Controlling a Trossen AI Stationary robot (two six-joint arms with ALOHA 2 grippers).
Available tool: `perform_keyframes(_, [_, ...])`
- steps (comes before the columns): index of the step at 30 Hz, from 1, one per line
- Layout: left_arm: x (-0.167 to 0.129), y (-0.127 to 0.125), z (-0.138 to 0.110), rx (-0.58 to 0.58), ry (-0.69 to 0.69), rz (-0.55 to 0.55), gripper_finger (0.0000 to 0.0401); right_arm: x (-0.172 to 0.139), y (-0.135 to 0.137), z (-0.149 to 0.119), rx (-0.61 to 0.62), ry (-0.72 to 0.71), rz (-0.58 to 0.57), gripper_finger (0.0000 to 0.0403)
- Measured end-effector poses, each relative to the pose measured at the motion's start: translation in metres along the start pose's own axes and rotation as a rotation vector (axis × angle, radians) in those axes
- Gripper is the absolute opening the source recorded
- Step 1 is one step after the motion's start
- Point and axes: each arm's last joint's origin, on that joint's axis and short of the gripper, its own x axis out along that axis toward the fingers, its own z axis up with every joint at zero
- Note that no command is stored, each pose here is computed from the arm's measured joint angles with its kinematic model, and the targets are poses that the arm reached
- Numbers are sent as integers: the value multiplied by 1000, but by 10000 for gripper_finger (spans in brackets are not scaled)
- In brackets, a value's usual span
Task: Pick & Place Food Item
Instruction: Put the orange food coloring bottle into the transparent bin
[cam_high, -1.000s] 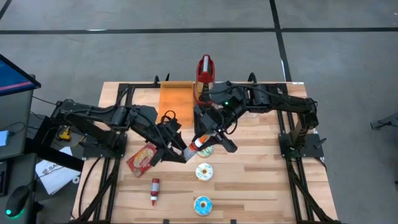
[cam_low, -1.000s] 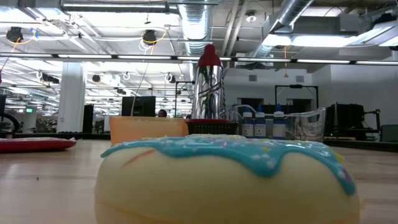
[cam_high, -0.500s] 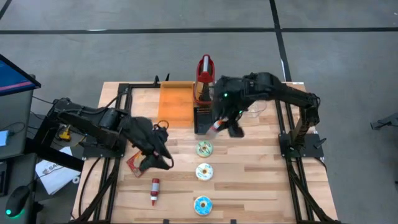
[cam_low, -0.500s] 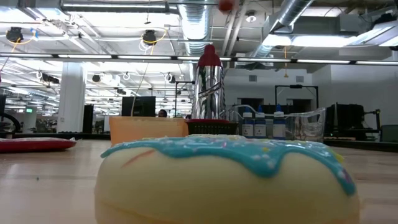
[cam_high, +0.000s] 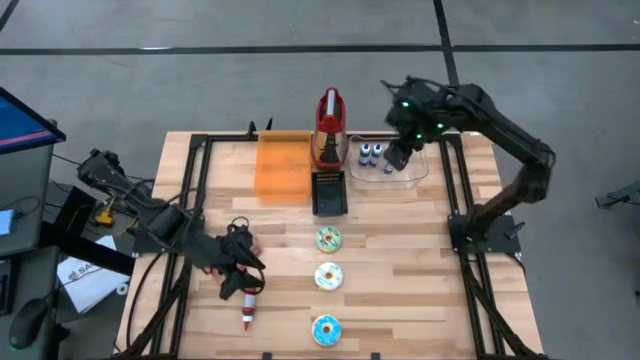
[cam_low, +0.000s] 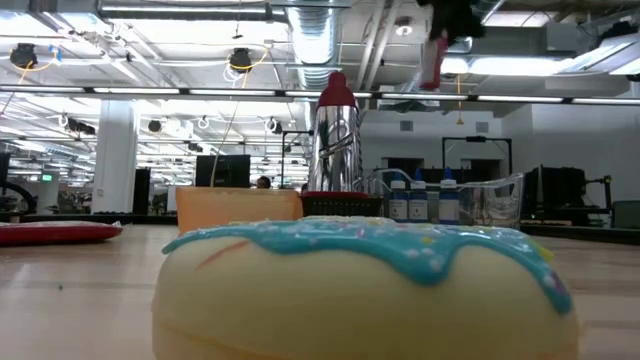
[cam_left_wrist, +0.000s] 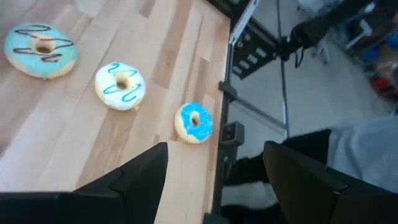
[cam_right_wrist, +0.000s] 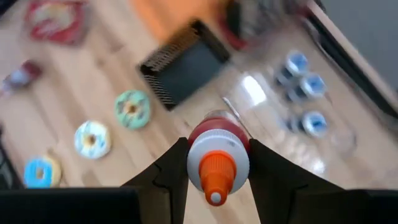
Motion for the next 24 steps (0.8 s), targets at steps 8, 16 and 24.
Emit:
perform_keyframes(8, [11,11,-17,-16,-52,55,261,52,-51,-42,358,-7,-110,126])
perform_keyframes(16, [7,16,-11,11,-88,76,261,76,-74,-58,498,-45,-247,126])
perform_keyframes(24, [-2,18,-6,9,-125,72,261,92,-85,-68,561,-24,-322,126])
